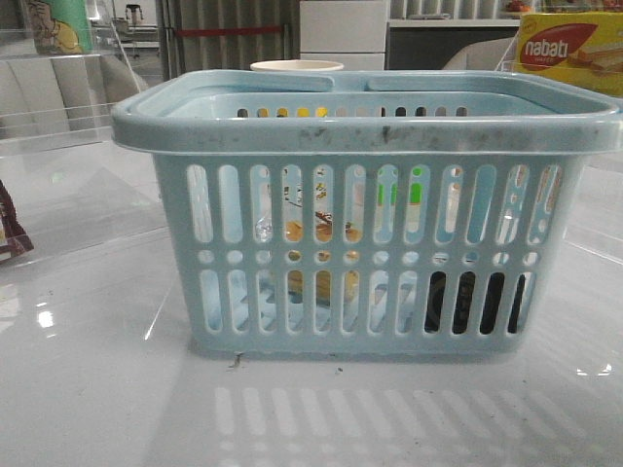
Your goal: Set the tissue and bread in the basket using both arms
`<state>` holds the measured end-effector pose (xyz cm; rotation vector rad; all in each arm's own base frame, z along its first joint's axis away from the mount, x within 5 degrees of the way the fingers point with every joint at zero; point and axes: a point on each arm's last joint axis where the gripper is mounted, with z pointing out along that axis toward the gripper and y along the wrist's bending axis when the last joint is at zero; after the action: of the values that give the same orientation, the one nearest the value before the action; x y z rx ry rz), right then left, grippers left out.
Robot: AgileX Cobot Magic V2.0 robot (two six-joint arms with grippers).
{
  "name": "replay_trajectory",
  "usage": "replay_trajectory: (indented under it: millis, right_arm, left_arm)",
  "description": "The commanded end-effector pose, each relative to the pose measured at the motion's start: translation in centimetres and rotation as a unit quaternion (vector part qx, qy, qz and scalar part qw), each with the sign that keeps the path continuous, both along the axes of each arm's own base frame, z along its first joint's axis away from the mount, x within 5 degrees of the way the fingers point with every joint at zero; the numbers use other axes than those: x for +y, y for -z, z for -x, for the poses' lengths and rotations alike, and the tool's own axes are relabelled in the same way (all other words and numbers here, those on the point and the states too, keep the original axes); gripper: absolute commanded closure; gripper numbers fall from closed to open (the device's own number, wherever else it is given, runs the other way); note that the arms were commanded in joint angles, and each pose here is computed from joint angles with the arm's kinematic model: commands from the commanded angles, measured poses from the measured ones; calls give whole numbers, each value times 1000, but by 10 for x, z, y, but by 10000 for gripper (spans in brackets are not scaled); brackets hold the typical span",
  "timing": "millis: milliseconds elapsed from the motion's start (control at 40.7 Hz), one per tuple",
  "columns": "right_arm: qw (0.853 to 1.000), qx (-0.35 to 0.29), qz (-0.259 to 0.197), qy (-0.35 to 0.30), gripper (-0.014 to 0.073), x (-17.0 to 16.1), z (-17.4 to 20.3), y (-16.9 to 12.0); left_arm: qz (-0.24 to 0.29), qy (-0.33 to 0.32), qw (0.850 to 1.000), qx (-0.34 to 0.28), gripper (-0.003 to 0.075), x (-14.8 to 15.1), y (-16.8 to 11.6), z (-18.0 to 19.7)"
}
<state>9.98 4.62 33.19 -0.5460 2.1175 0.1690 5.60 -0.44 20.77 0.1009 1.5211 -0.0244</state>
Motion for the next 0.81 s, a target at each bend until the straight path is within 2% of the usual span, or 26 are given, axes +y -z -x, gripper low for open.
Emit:
replay_trajectory:
  millis: [0, 98, 196, 368, 540, 638, 785]
  right_arm:
    - [998, -61, -16, 9, 568, -5, 1, -9]
    - [993, -101, -39, 42, 568, -14, 5, 1]
    - [982, -158, -66, 78, 568, -23, 12, 16]
    - [951, -257, -89, 144, 568, -38, 30, 51]
    - [925, -307, -103, 199, 568, -46, 43, 87]
    - [919, -311, -104, 217, 568, -48, 46, 101]
    - [917, -320, -109, 210, 568, -47, 46, 115]
  left_arm:
    - [8, 5, 999, -54, 622, -1, -9, 2]
    - [8, 5, 999, -52, 622, -1, -9, 2]
    - [7, 5, 999, -51, 622, -1, -9, 2]
    - [7, 5, 999, -51, 622, -1, -9, 2]
    - [7, 5, 999, -51, 622, -1, -9, 2]
    - [7, 5, 999, -50, 622, -1, -9, 2]
    - [7, 5, 999, -50, 622, -1, -9, 2]
